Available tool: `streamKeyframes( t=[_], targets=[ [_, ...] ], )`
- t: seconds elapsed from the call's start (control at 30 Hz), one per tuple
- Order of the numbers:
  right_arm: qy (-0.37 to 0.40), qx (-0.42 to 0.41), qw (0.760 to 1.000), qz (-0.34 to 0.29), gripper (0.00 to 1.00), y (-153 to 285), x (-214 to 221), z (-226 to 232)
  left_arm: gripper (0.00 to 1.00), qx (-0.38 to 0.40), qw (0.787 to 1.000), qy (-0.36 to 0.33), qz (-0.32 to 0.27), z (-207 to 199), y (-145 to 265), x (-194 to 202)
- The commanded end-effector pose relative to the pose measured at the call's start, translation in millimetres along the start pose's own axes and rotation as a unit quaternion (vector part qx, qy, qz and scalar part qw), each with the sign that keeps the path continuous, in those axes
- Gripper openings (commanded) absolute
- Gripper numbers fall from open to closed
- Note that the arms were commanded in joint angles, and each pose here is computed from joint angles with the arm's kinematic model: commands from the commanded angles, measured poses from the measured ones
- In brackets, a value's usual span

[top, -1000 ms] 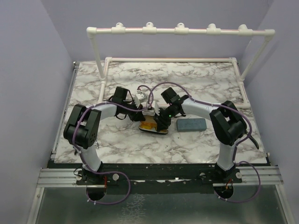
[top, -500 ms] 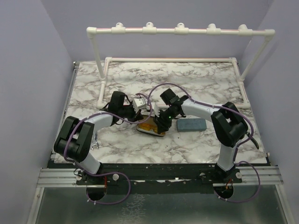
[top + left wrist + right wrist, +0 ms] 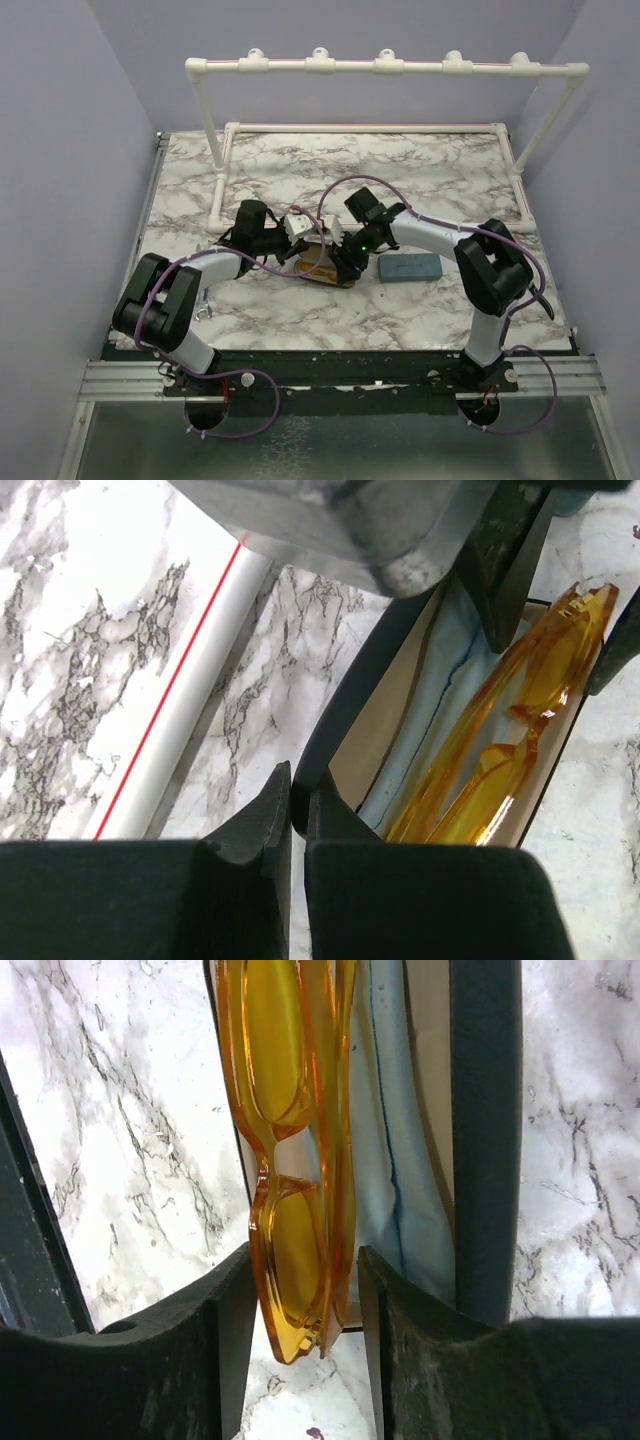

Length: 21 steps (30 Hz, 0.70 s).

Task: Organize the sunglasses
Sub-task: Place the sunglasses in the sunglasses case.

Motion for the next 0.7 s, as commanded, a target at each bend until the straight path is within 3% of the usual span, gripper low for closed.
streamKeyframes(
  t=[0.0,0.4,0.67],
  targets=[
    [0.025,0.044,0.998,-0.042,0.50,16.9,-22.4,-2.2,0.00,0.000,0.998,-0.043,-0.035,1.3,1.4,-16.5],
    [0.075,0.109,0.985,-0.108,0.50,35.6,-39.8,11.0,0.00,0.007,0.999,-0.035,-0.031,-0.6,1.7,-15.5],
    [0.157,0.141,0.955,-0.209,0.49,38.4,-32.5,48.1,0.00,0.008,1.000,-0.024,-0.003,0.8,2.7,-11.6]
  ],
)
Point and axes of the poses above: each gripper's point midway between its finger pads, its own y axis back along the fingers, its own z axis along the line the jaws close on, x = y × z, the point moved 7 cm from there along y, back along the fingers, and after that the axes turned 4 degrees about -y, right-handed, at the moved point
